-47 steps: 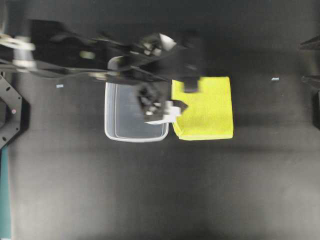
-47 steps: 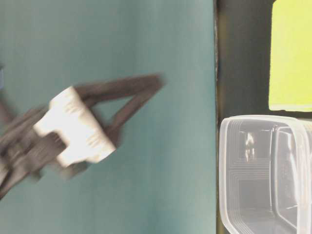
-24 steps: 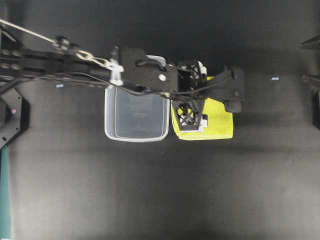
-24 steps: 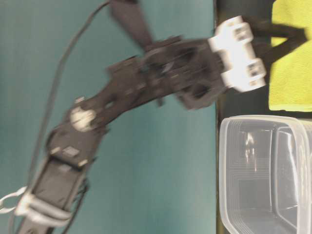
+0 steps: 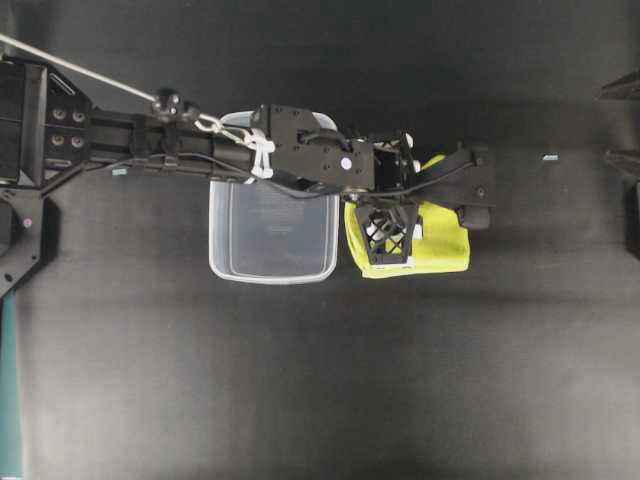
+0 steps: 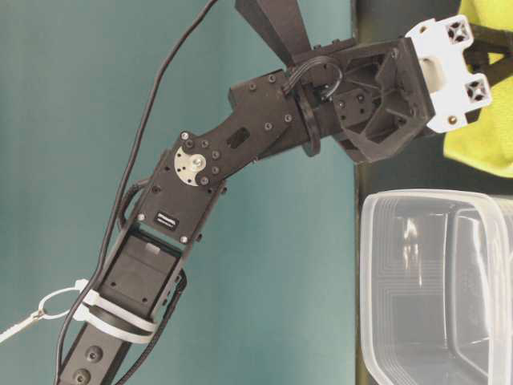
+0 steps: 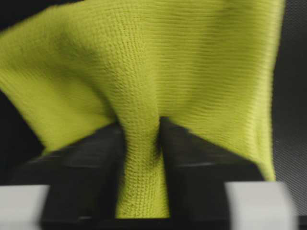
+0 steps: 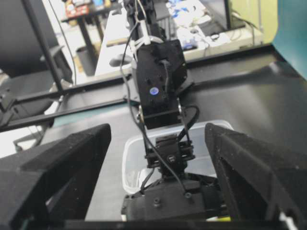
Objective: Place the yellow towel into the container with the left arm.
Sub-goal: 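Lift the towel and carry it left over the clear container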
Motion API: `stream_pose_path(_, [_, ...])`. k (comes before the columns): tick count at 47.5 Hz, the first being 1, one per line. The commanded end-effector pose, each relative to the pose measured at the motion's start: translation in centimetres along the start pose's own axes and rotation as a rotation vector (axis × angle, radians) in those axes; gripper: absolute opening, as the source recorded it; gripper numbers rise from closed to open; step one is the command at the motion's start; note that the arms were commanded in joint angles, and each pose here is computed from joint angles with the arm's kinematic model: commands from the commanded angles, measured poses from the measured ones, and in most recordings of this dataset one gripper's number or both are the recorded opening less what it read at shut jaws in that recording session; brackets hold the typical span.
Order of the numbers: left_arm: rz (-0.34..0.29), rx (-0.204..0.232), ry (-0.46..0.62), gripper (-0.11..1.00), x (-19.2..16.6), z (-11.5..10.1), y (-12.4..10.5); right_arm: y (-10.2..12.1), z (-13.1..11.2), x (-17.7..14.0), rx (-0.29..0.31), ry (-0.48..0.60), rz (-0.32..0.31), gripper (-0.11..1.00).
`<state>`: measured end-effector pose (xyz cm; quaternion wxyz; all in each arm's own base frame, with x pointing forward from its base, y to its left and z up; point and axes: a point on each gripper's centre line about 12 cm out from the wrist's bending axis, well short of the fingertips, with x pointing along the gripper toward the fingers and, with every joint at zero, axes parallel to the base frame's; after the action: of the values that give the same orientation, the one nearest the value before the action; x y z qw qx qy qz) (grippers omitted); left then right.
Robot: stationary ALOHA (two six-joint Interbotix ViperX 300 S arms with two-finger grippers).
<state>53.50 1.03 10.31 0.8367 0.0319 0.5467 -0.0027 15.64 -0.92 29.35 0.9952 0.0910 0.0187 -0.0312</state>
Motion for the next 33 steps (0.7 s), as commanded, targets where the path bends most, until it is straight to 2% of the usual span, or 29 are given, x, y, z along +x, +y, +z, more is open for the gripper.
stream_pose_path(1, [0.000,0.007,-0.005,0.15,-1.0,0.4,-0.3,0.0,0.5,0.1,0.005,-0.017,0.000,0.77])
stream_pose_path(4, [0.002,0.006,-0.023,0.06,-2.3,1.2,-0.2,0.0,0.5,0.0,0.005,-0.019,0.000,0.77])
stream_pose_path(8, [0.006,0.003,-0.063,0.07,-5.1,2.5,0.0,0.0,0.5,0.0,0.005,-0.020,0.001,0.77])
stream_pose_path(11, [0.010,-0.001,-0.106,0.07,-8.5,3.7,0.3,0.1,0.6,-0.1,0.005,-0.025,0.002,0.77])
stream_pose_path(20, [0.030,-0.020,-0.237,0.07,-17.5,5.5,1.5,0.1,0.7,-0.3,0.005,-0.038,0.004,0.76])
stream_pose_path(26, [0.035,-0.025,-0.279,0.07,-23.0,5.1,1.7,0.1,0.9,-0.3,0.005,-0.050,0.006,0.76])
stream_pose_path(33, [0.034,-0.031,-0.208,0.07,-26.9,2.6,1.8,0.2,1.0,-0.4,0.005,-0.059,0.009,0.76])
